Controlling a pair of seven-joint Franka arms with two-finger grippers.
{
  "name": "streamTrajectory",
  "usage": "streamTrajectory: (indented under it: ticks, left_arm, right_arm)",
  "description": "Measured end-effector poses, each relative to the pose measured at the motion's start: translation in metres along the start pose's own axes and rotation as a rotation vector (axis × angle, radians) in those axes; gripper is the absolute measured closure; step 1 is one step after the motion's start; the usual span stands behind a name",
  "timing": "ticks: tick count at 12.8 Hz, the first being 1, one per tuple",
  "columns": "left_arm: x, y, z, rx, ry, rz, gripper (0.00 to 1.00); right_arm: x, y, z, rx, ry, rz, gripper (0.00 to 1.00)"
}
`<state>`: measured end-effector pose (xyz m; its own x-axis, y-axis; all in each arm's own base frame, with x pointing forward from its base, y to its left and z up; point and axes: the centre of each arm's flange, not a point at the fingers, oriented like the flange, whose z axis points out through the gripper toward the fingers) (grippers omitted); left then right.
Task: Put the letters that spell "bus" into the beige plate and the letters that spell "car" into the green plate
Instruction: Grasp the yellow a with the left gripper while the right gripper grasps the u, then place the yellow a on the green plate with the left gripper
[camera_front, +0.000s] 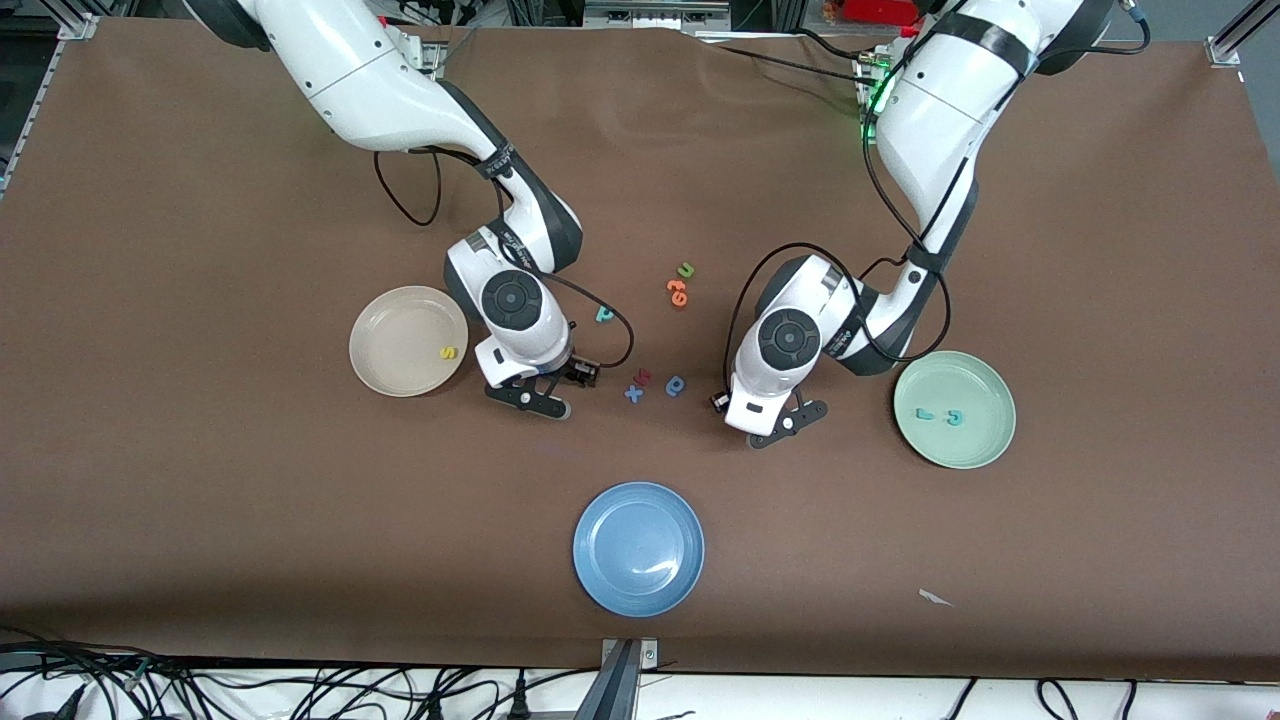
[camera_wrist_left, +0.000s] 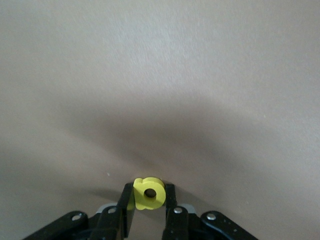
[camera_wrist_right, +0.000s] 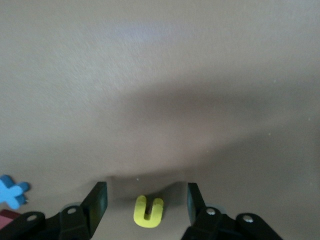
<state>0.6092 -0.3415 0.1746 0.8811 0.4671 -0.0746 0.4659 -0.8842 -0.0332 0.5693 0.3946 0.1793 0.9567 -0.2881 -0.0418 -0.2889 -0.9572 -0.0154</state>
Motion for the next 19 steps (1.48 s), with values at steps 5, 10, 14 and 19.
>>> streamTrajectory:
  ticks: [5,10,14,19]
  left_arm:
    - [0.064,-0.045,-0.032,0.107,-0.061,0.170,0.71]
    - [0.143,-0.140,-0.055,0.135,-0.176,0.436,0.71]
    - [0.186,-0.208,-0.061,0.159,-0.226,0.653,0.71]
    - [0.193,-0.218,-0.063,0.142,-0.234,0.727,0.22]
  right_arm:
    - [-0.009,-0.005,0.003,-0.005,-0.004,0.004,0.28]
    - [-0.015,-0.010,0.001,-0.002,-0.005,-0.006,0.40]
    - [-0.015,-0.009,0.002,-0.011,0.002,-0.016,0.53]
    - [-0.014,-0.008,-0.001,-0.011,0.009,-0.020,0.74]
